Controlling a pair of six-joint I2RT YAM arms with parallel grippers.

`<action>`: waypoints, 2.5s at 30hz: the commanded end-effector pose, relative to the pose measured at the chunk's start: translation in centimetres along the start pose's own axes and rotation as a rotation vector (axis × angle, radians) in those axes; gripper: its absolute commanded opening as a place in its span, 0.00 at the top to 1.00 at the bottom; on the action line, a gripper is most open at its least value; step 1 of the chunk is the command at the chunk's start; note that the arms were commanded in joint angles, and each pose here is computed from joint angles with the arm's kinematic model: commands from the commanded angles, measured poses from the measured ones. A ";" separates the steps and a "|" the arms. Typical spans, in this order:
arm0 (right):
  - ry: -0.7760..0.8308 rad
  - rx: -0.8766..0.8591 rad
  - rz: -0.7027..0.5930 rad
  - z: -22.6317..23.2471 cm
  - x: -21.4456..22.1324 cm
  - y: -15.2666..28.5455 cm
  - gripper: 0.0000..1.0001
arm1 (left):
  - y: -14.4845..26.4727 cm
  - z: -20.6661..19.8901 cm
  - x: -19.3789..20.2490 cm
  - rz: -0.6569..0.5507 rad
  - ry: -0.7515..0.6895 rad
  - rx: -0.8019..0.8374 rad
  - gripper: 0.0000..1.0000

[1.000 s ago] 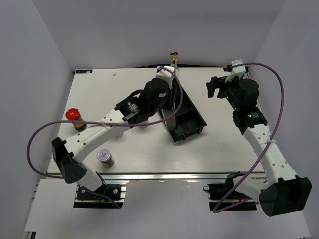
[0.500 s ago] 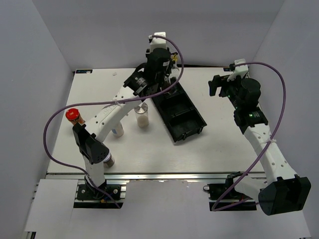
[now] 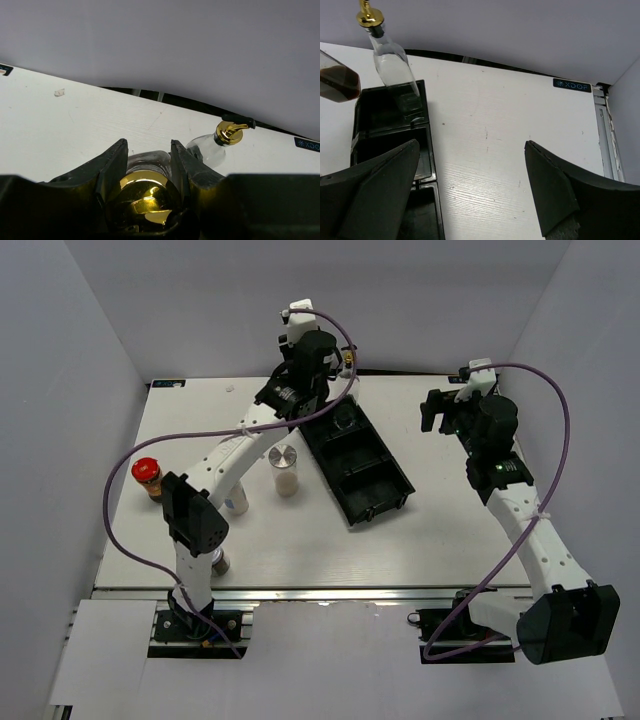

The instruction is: Organize the condiment bottles

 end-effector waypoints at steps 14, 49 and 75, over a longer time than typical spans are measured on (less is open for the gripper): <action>-0.009 0.092 -0.068 -1.3 -1.4 0.3 0.11 | -3.1 -1.9 0.8 -0.122 0.207 -0.060 1.00; 0.003 0.118 -0.024 -2.2 -0.7 -0.5 0.10 | -6.3 -2.2 5.4 -0.048 0.201 -0.066 0.02; 0.051 -0.228 -0.061 1.3 -1.1 0.1 0.11 | -0.7 -1.9 -2.0 -0.012 0.167 0.135 0.02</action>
Point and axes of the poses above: each gripper's point midway between its finger pads, its own y axis back along the fingers, its own z axis along the line the jaws close on, x = y × z, the point moved 7 cm from there along y, back along the fingers, and after that the axes turned 7 degrees about y, right-handed, at the moved point
